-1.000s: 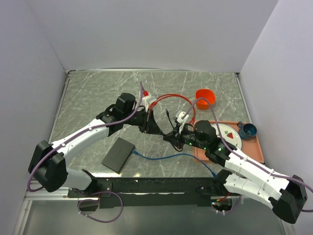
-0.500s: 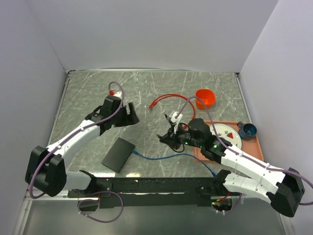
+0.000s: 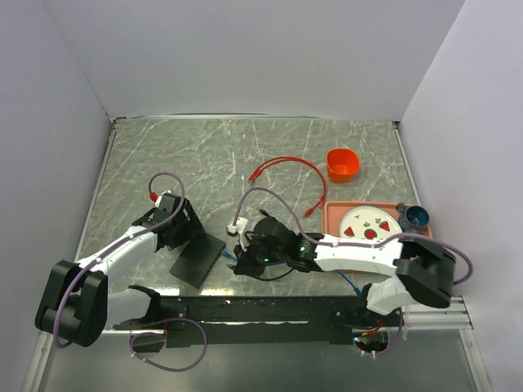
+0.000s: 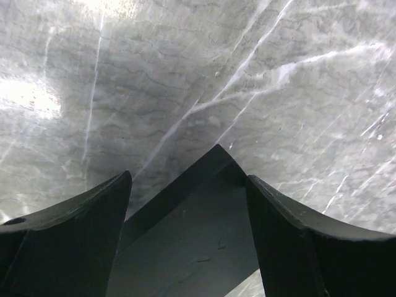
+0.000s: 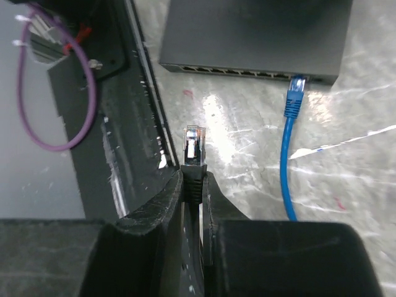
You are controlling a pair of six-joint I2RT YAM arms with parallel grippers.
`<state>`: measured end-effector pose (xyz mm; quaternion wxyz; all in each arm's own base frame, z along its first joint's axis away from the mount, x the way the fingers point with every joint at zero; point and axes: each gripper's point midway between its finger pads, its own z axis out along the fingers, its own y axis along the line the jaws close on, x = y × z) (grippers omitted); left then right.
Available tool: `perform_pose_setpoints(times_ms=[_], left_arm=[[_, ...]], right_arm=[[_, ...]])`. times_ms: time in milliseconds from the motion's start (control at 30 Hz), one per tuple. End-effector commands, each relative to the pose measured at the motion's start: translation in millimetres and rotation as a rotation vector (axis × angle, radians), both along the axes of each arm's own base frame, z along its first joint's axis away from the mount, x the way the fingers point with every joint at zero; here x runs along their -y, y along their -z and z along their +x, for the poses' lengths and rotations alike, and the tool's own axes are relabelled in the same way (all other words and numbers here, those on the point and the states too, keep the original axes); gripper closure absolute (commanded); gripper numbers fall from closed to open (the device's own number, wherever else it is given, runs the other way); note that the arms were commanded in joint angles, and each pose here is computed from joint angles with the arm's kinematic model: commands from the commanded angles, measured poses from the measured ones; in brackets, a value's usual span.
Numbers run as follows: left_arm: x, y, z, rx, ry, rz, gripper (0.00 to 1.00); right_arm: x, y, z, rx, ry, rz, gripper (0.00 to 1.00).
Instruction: Insert the plug into the switch port
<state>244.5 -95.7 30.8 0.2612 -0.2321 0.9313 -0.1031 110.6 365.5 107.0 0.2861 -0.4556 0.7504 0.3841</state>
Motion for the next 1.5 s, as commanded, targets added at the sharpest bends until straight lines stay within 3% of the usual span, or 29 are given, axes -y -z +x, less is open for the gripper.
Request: perform_pose_setpoints(times_ms=[0,200,600,1133,1467], left_arm=[[-5.6,8.3,-6.2,-0.018,-0.055,-0.003,0.20],[2.0,14.7,-7.1,-0.032,-0.032,-0.036,0.21],[11.6,16.3,-17.0,-0.024,-0.001,-0.102,0.21],[24.9,19.5,-19.7,-0.030,0.032,-0.173,0.21],[25.8,25.1,-23.5,-0.044,0.039,-0.178,0.22]], right_arm=[[-32.2,-11.2,8.7,-0.015,0.040,0.065,1.00],[-50.7,18.4,7.7,-0.061,0.064,0.001,1.00],[-60.0,48.2,32.9,-0.117,0.289,-0.041,1.00],[-63.7,81.9,33.4,-0.094,0.339,-0.120,1.00],[-49.4,84.8,47.3,-0.056,0.459,-0.132,1.00]])
